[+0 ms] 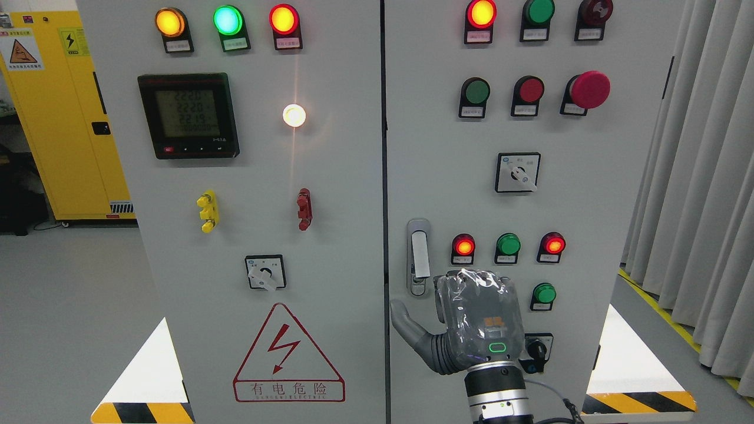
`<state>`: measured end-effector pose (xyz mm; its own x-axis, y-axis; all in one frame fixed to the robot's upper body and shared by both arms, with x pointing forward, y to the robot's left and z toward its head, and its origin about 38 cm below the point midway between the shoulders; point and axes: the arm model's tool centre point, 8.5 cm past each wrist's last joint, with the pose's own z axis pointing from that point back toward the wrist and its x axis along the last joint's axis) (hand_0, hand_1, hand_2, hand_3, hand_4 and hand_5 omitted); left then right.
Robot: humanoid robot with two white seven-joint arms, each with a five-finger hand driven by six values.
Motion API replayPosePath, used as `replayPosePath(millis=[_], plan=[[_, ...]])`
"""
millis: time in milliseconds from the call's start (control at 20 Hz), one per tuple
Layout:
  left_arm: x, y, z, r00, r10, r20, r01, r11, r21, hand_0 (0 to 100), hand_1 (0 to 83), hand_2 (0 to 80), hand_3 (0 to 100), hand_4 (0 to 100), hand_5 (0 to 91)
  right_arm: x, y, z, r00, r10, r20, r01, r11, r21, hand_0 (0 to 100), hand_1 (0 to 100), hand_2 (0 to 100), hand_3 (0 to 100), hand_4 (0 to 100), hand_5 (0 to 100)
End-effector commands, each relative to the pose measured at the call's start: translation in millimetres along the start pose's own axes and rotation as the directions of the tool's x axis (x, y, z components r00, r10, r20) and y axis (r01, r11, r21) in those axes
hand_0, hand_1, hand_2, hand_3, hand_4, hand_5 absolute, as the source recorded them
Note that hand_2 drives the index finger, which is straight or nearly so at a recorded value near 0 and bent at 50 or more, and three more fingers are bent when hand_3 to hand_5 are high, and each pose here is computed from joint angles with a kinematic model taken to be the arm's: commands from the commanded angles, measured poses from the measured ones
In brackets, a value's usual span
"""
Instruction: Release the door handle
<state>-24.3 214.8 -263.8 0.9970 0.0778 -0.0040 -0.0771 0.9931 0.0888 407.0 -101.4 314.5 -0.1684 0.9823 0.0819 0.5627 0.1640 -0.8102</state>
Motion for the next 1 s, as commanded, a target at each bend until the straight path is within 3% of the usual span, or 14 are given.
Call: replayPosePath(millis=[0, 351, 952], plan=[[5.3, -0.8, -0.4, 1.0, 0.002, 0.015, -0.002, 1.0, -0.002, 12, 55.6, 0.0, 0, 0, 0.0, -8.2, 10.1, -15.7, 0.999, 0.026, -0.027, -0.025, 0.999, 0.022, 21, 20, 100, 100, 100, 100], [5.3, -0.8, -0.4, 1.0, 0.002, 0.015, -0.002, 1.0, -0.002, 12, 55.6, 0.0, 0, 0, 0.0, -8.8, 9.2, -17.6, 0.999, 0.027, -0.031, -0.026, 0.999, 0.019, 21, 23, 100, 100, 100, 100], [5.3, -0.8, -0.4, 1.0, 0.002, 0.015, -0.002, 1.0, -0.002, 12, 55.6, 0.0, 0, 0, 0.0, -9.9, 3.6, -22.6, 0.999, 0.023, -0.037, -0.023, 1.0, 0.002, 31, 21, 100, 100, 100, 100]])
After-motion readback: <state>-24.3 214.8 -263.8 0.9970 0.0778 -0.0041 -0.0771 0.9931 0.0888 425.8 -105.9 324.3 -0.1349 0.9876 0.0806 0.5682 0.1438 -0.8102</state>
